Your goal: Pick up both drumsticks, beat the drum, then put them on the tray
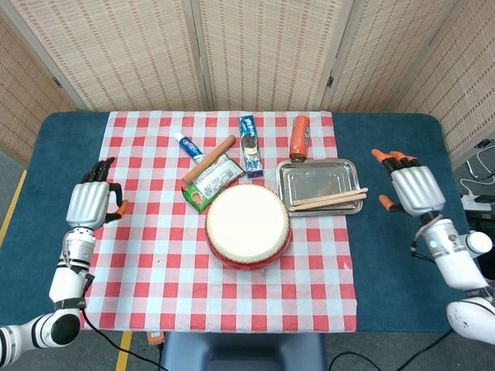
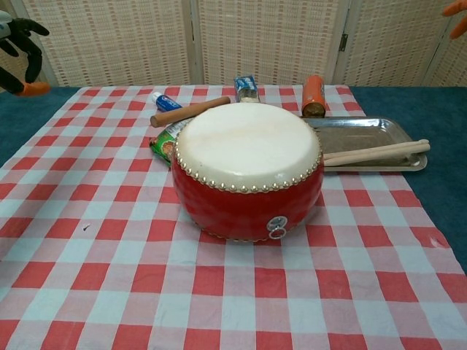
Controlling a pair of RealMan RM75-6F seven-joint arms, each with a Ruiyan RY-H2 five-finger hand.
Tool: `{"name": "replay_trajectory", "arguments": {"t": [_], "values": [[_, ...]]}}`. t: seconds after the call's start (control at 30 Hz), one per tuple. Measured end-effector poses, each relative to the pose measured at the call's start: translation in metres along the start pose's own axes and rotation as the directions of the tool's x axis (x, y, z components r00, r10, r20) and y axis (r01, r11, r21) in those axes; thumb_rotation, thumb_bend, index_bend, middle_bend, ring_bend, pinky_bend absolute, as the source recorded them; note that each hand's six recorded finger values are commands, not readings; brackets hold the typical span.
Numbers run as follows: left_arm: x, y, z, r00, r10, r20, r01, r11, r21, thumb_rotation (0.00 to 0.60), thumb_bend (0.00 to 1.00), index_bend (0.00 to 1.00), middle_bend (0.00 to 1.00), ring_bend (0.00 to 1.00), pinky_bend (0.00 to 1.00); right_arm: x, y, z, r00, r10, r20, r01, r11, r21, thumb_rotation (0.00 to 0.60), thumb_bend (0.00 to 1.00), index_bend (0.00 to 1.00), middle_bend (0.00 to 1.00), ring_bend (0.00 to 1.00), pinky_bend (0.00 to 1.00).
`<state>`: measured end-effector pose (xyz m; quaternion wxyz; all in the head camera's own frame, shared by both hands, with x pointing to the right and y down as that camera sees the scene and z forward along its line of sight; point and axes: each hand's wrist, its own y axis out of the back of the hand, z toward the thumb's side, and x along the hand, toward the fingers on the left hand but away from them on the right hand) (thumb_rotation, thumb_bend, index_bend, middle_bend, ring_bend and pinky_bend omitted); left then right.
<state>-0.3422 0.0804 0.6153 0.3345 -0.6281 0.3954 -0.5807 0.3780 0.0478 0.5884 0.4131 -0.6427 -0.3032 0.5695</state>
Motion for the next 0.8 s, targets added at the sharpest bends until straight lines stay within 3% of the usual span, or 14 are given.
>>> {"name": "replay_trajectory", "arguments": {"t": [0.23, 0.5, 0.8], "values": [[-0.029, 0.0, -0.027, 0.999, 0.04, 0.002, -0.04, 0.999, -0.014, 0.6, 0.38, 0.0, 0.0, 0.0, 0.17, 0.064, 0.001, -0.019, 0.997, -0.066, 0.036, 0.065, 0.998, 0.022, 0.6, 0.23, 0.0, 0.09, 0.0, 0.14], [-0.085, -0.009, -0.062, 0.997, 0.081, 0.0, -0.081, 0.996, -0.029, 0.6, 0.38, 0.0, 0.0, 0.0, 0.17, 0.135, -0.016, -0.033, 0.991, -0.098, 0.089, 0.102, 0.994, -0.043, 0.6, 0.23, 0.0, 0.09, 0.0, 0.13], [-0.135, -0.021, -0.085, 0.997, 0.076, -0.032, -0.077, 0.996, -0.039, 0.6, 0.37, 0.0, 0.0, 0.0, 0.17, 0.169, -0.031, -0.04, 0.986, -0.099, 0.135, 0.114, 0.987, -0.109, 0.6, 0.23, 0.0, 0.09, 0.0, 0.12]]}}
